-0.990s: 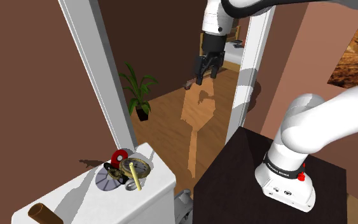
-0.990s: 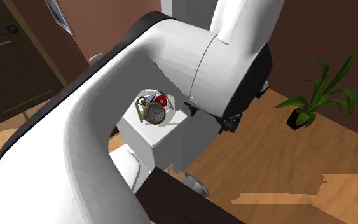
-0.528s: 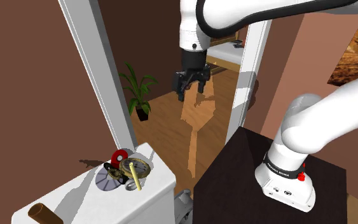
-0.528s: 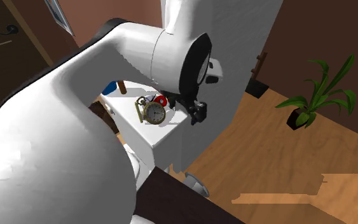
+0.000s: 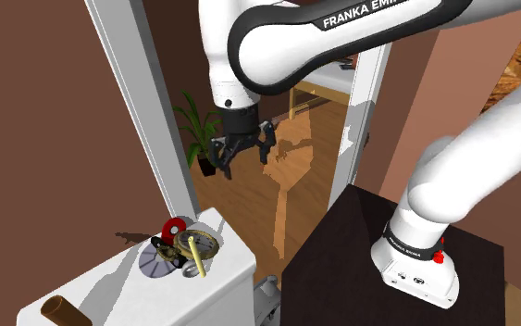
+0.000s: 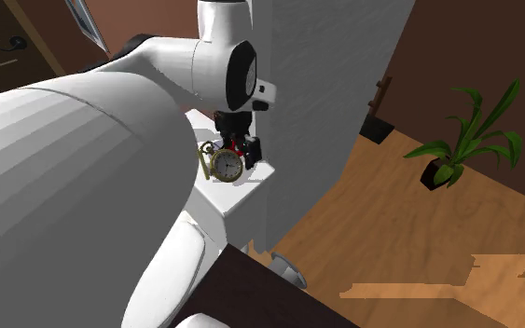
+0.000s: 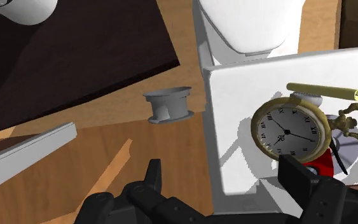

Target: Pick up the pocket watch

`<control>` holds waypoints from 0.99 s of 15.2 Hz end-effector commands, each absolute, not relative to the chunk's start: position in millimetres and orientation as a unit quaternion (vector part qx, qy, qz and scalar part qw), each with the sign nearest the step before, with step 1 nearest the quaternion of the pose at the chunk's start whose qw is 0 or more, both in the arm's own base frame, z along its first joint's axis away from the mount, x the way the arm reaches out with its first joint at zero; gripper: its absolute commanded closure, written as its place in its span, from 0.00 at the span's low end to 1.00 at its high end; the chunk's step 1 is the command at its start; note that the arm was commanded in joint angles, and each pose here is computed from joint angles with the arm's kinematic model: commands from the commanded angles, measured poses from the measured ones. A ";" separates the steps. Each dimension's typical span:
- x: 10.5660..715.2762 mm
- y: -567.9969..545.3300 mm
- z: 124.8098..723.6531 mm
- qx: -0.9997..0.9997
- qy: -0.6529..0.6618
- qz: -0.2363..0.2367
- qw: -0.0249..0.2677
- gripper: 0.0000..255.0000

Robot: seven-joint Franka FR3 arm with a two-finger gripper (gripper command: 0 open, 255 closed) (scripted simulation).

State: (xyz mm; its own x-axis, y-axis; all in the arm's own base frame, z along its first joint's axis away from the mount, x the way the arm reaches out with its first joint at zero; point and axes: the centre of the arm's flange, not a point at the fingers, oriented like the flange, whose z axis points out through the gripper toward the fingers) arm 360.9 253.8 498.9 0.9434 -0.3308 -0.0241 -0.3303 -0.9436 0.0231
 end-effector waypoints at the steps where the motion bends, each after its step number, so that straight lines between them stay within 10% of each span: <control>1: 367.8 280.3 486.4 0.982 -0.187 -0.022 0.016 0.00; 15: 449.3 440.1 397.3 0.947 -0.305 -0.072 0.066 0.00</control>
State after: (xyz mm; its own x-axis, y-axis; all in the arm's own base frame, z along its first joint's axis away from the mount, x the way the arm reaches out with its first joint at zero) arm 442.5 430.2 407.1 0.8167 -0.5693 -0.0943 -0.5524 -0.8186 0.1573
